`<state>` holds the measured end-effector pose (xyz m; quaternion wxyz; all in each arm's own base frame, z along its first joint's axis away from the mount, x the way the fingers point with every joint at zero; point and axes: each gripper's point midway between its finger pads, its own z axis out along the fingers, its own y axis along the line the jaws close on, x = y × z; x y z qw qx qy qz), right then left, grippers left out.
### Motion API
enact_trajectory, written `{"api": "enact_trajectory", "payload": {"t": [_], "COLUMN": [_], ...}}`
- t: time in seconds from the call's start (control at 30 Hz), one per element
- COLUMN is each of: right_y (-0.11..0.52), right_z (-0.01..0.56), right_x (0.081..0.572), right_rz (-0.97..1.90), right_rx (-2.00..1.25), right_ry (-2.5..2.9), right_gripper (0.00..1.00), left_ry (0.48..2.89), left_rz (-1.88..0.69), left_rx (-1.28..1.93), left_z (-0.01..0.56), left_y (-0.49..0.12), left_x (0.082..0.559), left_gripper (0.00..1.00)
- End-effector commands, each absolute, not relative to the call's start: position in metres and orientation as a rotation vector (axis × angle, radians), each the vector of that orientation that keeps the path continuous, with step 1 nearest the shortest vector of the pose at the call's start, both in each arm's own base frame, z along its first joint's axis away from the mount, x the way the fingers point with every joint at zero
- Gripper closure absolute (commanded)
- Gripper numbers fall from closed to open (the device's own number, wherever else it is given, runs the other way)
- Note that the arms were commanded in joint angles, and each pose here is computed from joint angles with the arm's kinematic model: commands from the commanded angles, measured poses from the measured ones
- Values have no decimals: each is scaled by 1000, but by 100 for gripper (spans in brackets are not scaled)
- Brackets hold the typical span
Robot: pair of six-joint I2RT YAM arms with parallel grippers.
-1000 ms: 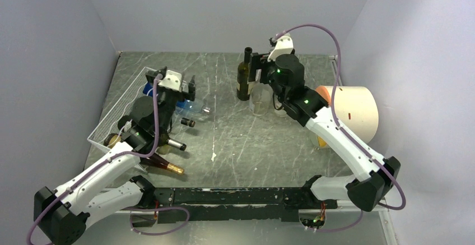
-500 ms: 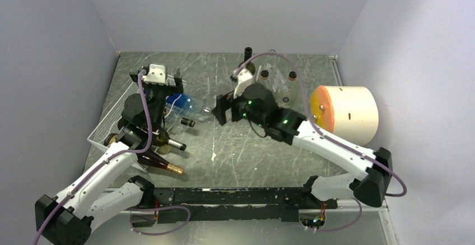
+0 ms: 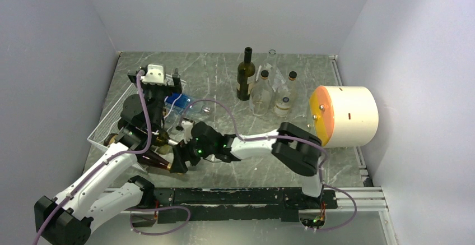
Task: Take the wine bottle off the wine rack
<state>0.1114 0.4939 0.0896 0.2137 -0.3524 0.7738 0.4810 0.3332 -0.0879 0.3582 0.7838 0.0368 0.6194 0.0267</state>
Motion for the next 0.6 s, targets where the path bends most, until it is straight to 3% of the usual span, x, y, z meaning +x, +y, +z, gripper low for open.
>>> {"api": "enact_trajectory", "payload": {"t": [0.0, 0.57], "right_y": [530, 560], "right_z": [104, 19], "right_x": [102, 111], "right_rz": [1532, 1420], "right_rx": [-1023, -1060], "right_ry": [2023, 2077], "right_gripper": [19, 35], "left_ry": [1306, 1289], "left_rz": [37, -12], "left_rx": [51, 55], "left_z": [369, 375], "left_y": [-85, -89], "left_x": [330, 325], "left_gripper": [1, 1]}}
